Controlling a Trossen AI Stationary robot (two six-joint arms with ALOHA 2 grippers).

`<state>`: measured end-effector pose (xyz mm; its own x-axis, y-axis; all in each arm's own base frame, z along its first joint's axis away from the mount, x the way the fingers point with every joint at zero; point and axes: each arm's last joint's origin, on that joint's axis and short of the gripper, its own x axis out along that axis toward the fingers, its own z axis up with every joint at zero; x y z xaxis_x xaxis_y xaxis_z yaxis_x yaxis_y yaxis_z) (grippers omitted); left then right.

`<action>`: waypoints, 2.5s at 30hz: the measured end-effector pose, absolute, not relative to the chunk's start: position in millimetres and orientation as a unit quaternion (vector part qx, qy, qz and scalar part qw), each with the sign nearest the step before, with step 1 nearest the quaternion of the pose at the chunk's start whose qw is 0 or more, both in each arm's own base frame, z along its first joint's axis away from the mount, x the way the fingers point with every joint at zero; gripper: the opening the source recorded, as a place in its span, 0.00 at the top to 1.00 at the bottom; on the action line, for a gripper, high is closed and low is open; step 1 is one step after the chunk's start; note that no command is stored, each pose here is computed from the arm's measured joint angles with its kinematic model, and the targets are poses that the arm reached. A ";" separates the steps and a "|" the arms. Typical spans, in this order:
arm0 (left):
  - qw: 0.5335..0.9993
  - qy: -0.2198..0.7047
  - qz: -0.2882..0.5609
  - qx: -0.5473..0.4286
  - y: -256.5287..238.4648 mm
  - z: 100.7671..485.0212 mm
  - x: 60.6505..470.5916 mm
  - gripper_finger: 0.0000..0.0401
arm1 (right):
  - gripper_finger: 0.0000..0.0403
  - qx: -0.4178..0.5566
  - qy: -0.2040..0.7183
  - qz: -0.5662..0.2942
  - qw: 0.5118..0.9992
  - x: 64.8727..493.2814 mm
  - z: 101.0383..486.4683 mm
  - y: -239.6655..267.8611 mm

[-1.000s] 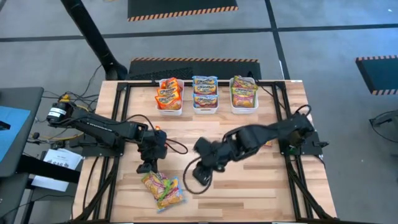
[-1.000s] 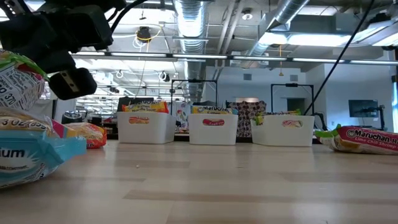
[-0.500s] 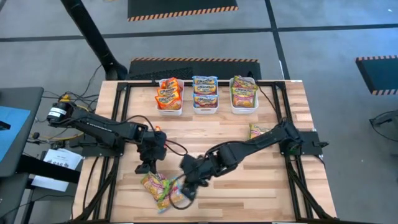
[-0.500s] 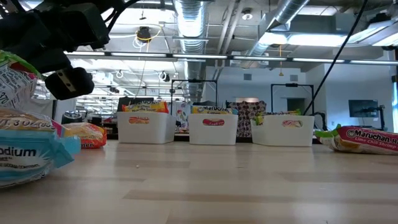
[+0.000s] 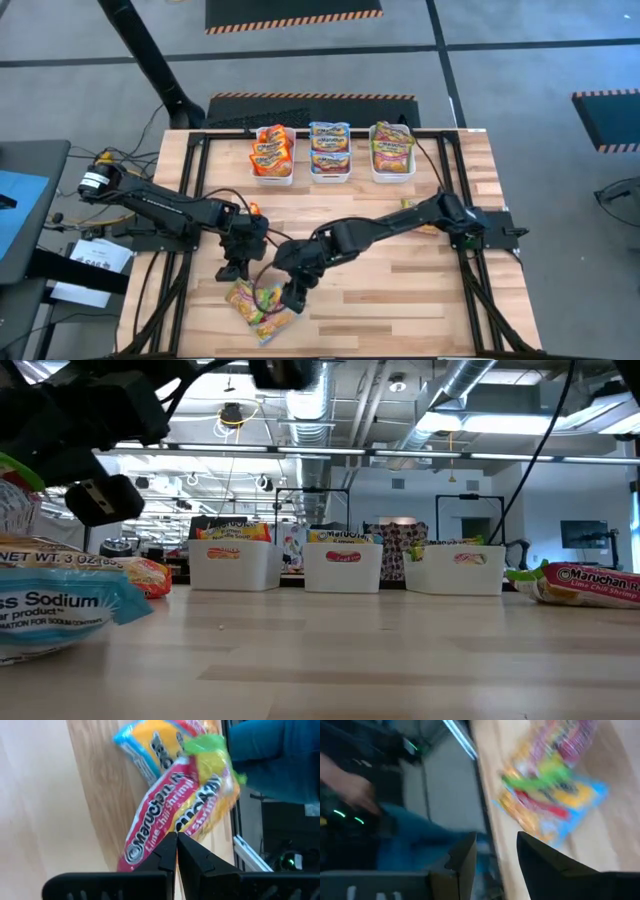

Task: Sort Maruchan noodles
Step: Put the green noodle pack into the right white bin

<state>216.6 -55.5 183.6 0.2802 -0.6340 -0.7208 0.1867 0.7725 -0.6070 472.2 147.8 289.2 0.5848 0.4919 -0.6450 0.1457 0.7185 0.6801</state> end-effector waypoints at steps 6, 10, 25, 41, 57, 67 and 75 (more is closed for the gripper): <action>0.776 0.538 -0.259 -0.205 -55.4 182.4 217.5 1.00 | 0.59 0.370 0.461 0.129 0.796 473.5 285.5 143.6; 0.775 0.545 -0.244 -0.208 -54.8 181.6 216.9 1.00 | 0.59 0.370 0.460 0.131 0.797 473.5 286.2 144.3; 0.770 0.552 -0.242 -0.208 -54.6 179.9 216.4 0.74 | 0.59 0.366 0.457 0.135 0.799 472.5 288.3 144.3; 0.805 0.527 -0.230 -0.149 -50.9 180.0 220.6 0.58 | 0.59 0.364 0.458 0.137 0.800 472.5 288.4 144.4; 0.757 0.575 -0.260 -0.170 -81.2 163.2 219.8 0.58 | 0.59 0.357 0.467 0.137 0.797 470.6 286.9 144.4; 0.764 0.593 -0.203 -0.152 -98.0 144.0 226.6 0.58 | 0.59 0.356 0.471 0.134 0.796 470.1 286.3 143.8; 0.774 0.585 -0.188 -0.151 -98.2 142.3 229.6 0.61 | 0.59 0.354 0.469 0.136 0.797 470.0 286.8 144.4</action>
